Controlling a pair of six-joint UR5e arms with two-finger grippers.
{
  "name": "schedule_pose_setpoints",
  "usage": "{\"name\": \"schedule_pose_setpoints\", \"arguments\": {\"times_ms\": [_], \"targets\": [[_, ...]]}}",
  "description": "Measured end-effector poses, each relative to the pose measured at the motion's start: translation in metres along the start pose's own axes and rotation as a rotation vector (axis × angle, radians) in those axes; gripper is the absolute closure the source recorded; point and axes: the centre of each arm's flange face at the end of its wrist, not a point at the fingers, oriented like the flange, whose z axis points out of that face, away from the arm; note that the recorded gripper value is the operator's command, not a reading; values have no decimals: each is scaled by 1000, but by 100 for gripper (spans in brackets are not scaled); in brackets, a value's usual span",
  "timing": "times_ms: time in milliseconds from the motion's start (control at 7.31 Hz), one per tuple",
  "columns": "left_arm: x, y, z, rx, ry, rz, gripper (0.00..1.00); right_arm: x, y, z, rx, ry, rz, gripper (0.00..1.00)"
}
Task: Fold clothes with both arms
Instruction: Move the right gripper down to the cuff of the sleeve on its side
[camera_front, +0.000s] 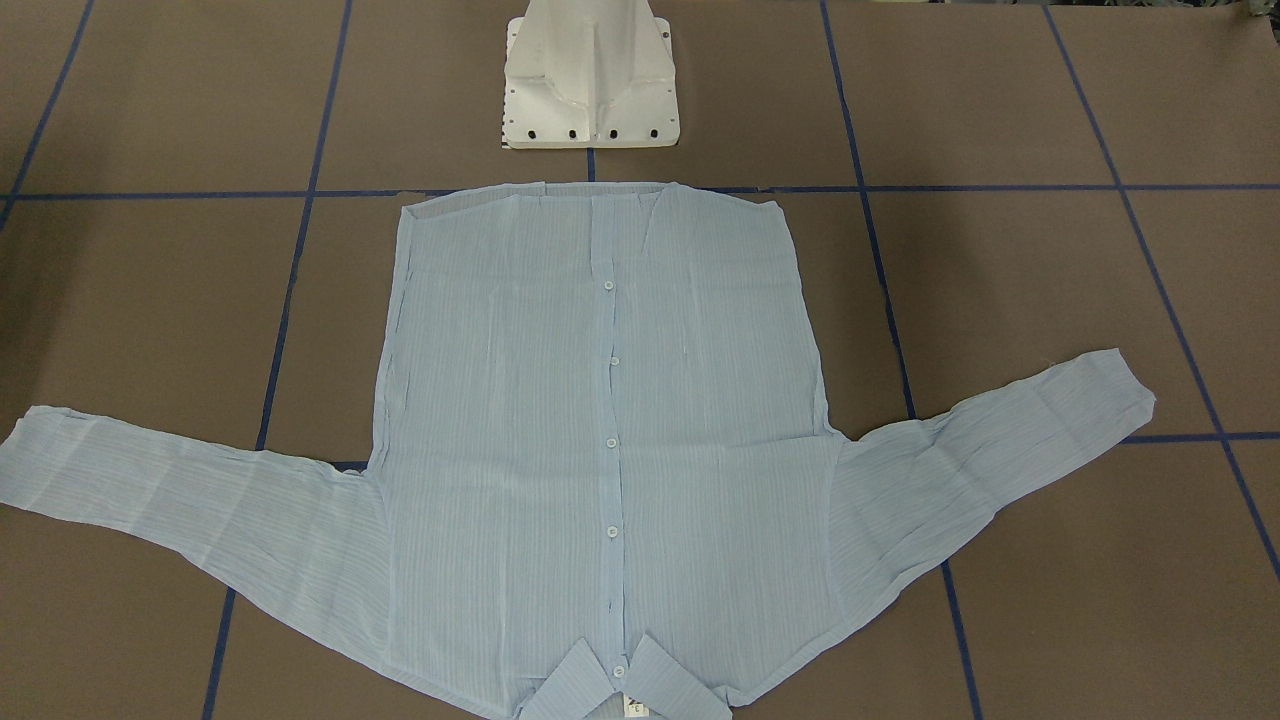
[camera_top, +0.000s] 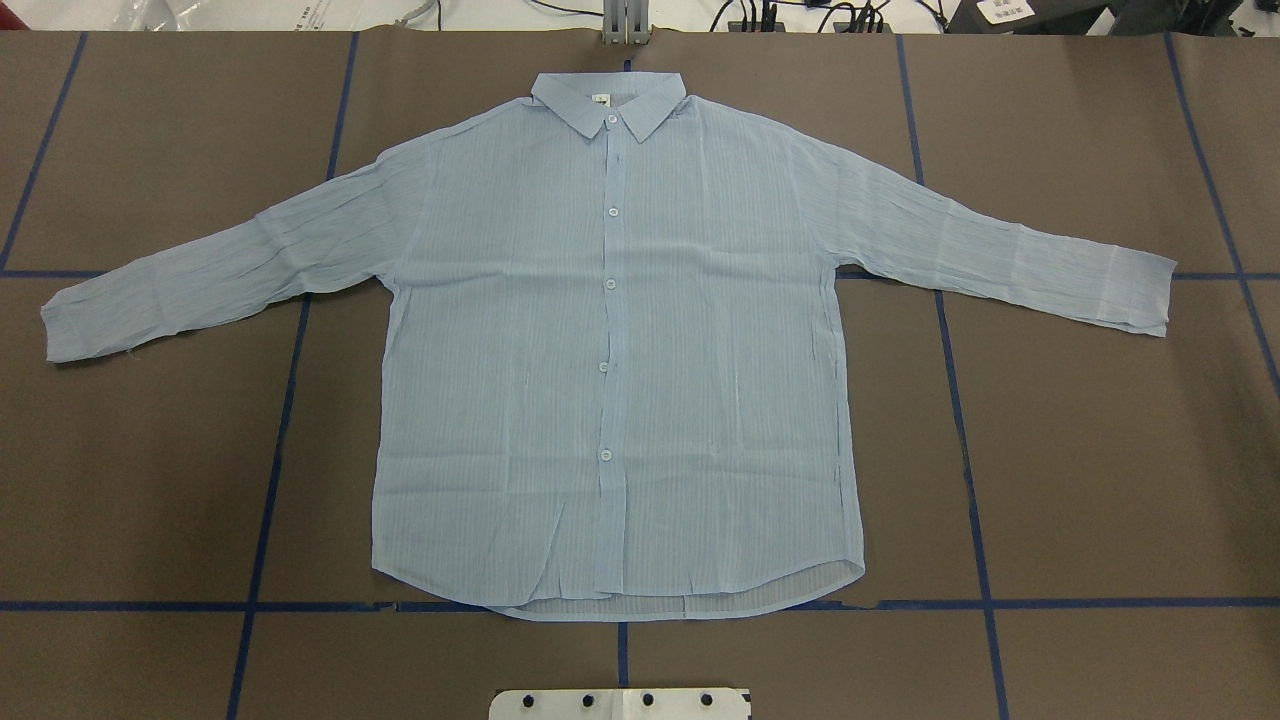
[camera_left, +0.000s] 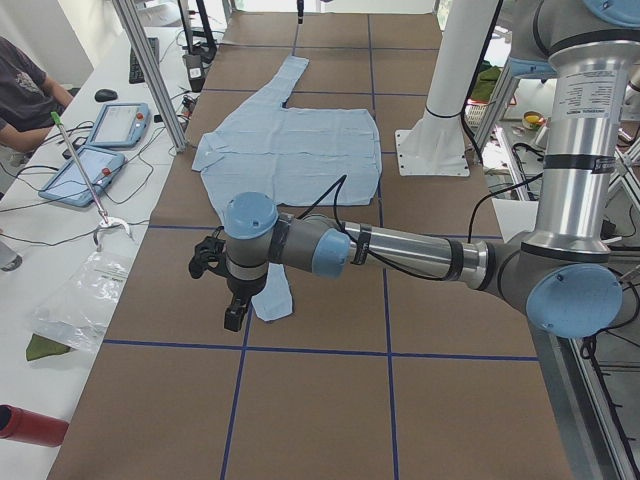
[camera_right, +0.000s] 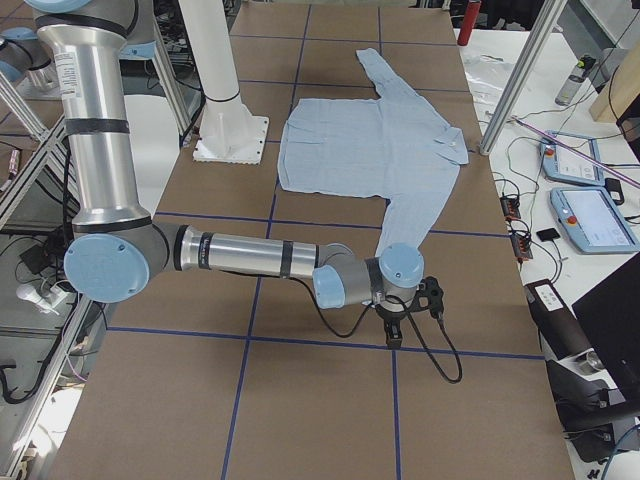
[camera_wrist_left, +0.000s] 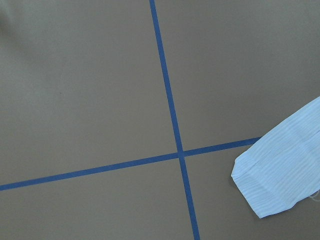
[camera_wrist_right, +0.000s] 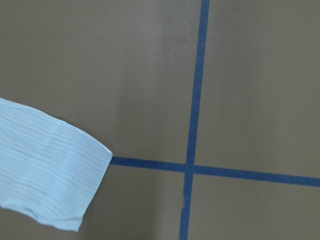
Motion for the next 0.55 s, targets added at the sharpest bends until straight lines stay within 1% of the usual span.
{"name": "schedule_pose_setpoints", "arguments": {"times_ms": [137, 273, 410, 547], "targets": [[0, -1, 1, 17, 0, 15, 0, -16, 3, 28, 24, -16, 43, 0], [-1, -2, 2, 25, 0, 23, 0, -38, 6, 51, 36, -21, 74, 0], [-1, -2, 2, 29, 0, 28, 0, -55, 9, 69, 44, -19, 83, 0], [-1, -2, 2, 32, 0, 32, 0, -68, 12, 81, 41, -18, 76, 0]]}}
